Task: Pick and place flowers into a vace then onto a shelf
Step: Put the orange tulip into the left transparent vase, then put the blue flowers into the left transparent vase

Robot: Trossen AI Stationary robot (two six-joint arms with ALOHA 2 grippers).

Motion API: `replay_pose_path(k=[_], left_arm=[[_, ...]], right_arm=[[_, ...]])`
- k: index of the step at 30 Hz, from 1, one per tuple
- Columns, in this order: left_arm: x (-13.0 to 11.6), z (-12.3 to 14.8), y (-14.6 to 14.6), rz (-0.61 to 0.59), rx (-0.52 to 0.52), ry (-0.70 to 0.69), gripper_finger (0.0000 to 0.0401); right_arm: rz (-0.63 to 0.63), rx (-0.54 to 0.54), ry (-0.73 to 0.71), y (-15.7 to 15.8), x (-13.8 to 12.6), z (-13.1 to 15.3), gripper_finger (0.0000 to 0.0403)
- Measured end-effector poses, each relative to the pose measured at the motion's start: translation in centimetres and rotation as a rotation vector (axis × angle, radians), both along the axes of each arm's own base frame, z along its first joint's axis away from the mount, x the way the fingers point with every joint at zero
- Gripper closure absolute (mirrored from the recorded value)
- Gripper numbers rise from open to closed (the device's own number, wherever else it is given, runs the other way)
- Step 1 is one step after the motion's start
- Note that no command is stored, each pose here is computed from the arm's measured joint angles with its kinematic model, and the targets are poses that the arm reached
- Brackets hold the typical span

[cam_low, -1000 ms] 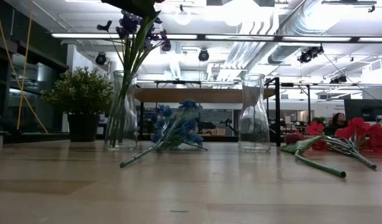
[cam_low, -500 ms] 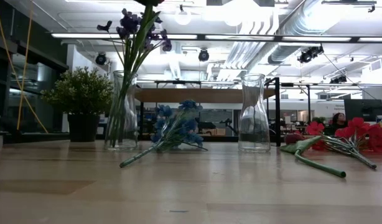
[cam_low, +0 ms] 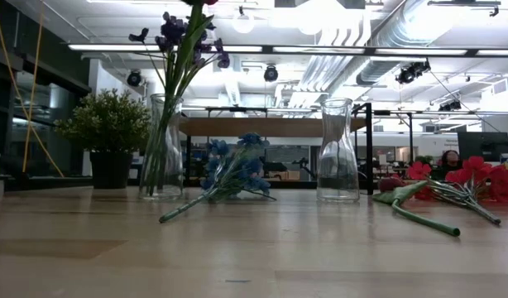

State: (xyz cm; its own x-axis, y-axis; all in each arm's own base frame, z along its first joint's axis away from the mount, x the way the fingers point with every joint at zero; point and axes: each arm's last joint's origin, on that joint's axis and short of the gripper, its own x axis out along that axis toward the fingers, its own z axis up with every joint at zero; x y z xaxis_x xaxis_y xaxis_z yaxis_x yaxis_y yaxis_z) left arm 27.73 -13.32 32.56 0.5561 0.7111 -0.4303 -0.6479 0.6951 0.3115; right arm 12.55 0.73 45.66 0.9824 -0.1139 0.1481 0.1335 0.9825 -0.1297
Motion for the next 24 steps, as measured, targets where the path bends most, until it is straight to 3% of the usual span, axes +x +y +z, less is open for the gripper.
replay_pose_path(k=[13, 24], left_arm=[[-2.2, 4.2, -2.5, -0.109, -0.017, -0.026, 0.0272], [-4.8, 8.3, -4.5, -0.213, -0.117, -0.092, 0.0272]], right_arm=[[-0.017, 0.001, 0.002, 0.0, 0.0, 0.0, 0.0308], [0.151, 0.249, 0.096, 0.5, 1.2, -1.1, 0.0308]])
